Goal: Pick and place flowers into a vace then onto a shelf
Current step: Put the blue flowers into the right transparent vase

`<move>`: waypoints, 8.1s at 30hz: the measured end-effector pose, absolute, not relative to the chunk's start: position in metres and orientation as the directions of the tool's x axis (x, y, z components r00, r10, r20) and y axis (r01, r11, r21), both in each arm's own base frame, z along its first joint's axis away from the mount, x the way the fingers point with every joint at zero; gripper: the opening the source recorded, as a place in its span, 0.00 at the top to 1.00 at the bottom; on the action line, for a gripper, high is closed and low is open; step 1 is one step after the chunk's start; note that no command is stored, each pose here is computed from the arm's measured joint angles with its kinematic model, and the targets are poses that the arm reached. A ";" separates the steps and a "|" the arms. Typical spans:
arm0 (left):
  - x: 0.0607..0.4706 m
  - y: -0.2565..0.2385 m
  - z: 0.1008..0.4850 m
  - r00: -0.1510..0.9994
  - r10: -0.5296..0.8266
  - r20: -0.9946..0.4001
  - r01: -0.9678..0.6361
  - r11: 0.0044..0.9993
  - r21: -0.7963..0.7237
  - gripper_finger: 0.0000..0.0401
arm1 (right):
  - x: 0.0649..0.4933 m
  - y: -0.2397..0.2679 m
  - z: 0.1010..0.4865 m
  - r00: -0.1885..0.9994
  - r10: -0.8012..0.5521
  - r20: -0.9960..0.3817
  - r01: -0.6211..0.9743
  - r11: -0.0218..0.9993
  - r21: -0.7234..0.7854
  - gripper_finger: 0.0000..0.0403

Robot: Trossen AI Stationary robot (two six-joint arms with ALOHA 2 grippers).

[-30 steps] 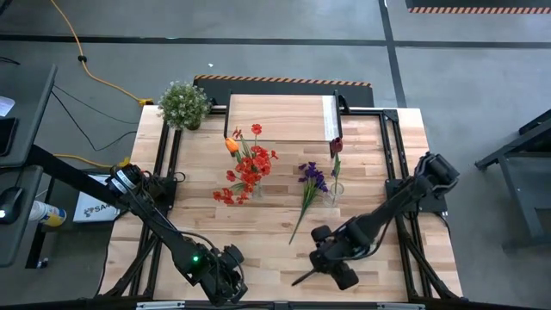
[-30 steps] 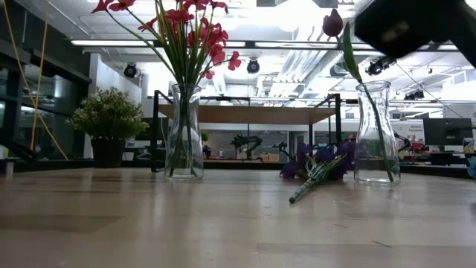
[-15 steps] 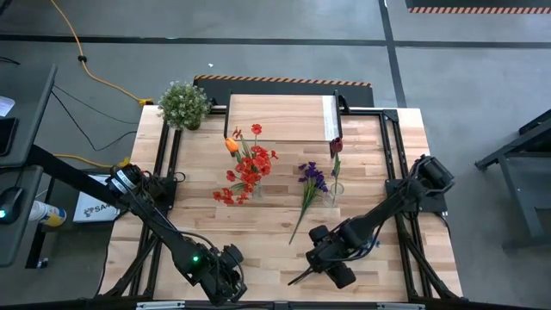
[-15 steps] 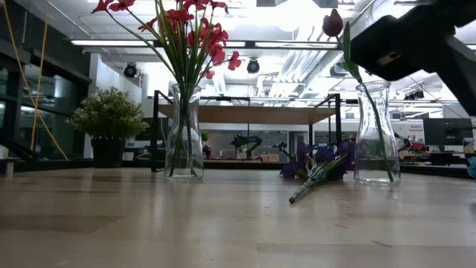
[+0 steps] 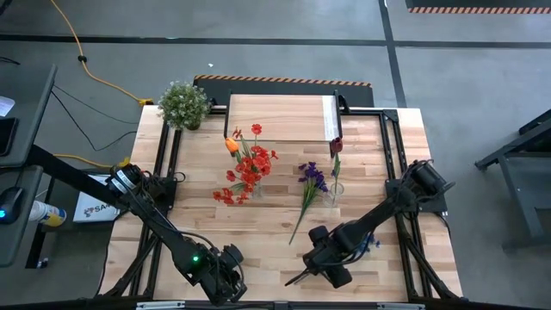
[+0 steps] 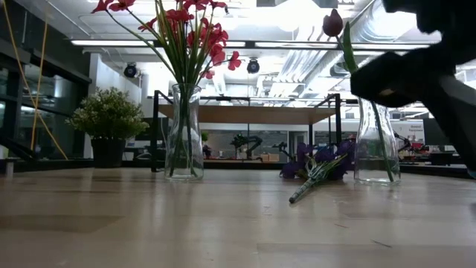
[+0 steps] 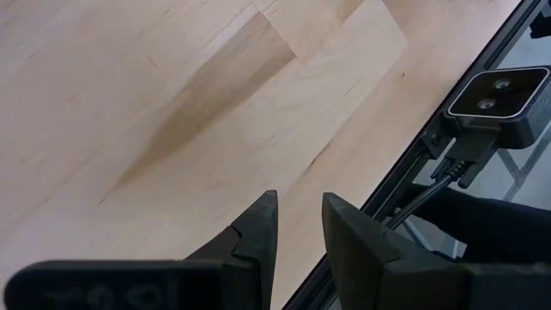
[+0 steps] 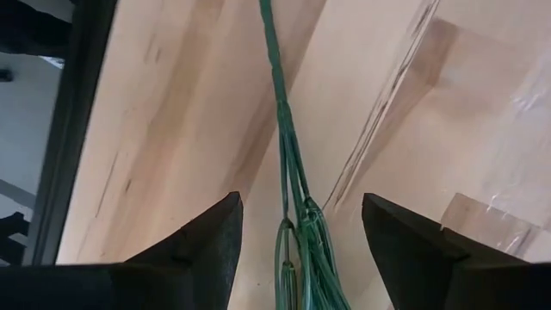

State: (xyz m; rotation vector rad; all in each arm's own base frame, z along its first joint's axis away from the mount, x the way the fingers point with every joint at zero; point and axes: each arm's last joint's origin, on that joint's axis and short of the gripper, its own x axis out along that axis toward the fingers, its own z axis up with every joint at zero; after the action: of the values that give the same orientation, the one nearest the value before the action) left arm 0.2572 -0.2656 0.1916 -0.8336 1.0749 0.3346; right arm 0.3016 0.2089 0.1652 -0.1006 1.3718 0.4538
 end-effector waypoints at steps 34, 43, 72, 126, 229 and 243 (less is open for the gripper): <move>0.257 -0.266 0.191 0.447 -0.164 -0.880 -0.559 0.717 -0.417 0.68 | 0.279 0.202 0.121 0.045 0.177 -0.983 -0.130 0.977 0.170 0.77; 0.257 -0.266 0.192 0.447 -0.164 -0.879 -0.559 0.717 -0.417 0.68 | 0.278 0.204 0.124 0.026 0.224 -0.974 -0.148 0.965 0.218 0.97; 0.271 -0.280 0.205 0.589 -0.313 -0.745 -0.475 0.612 -0.632 0.68 | 0.236 0.208 0.242 0.404 0.233 -0.884 -0.137 0.972 0.193 0.99; 0.296 -0.301 0.270 0.894 -0.440 -0.084 -0.005 0.178 -0.984 0.68 | 0.223 0.230 0.489 0.988 -0.106 -0.114 -0.055 0.448 -0.892 0.99; 0.375 -0.210 0.297 0.983 -0.152 -0.104 -0.067 0.232 -0.970 0.68 | 0.235 0.269 0.372 0.908 -0.366 -0.204 -0.353 -0.403 -0.845 0.99; 0.376 -0.210 0.307 0.989 -0.148 -0.010 0.019 0.188 -0.982 0.68 | 0.211 0.282 0.369 0.916 -0.362 -0.174 -0.305 -0.345 -0.888 0.99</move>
State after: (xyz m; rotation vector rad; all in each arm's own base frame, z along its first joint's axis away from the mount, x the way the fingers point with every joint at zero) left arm 0.3758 -0.2105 0.3071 -1.3770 0.1106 -0.1178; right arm 0.2106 0.2818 0.3693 -1.9526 0.4850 -0.0636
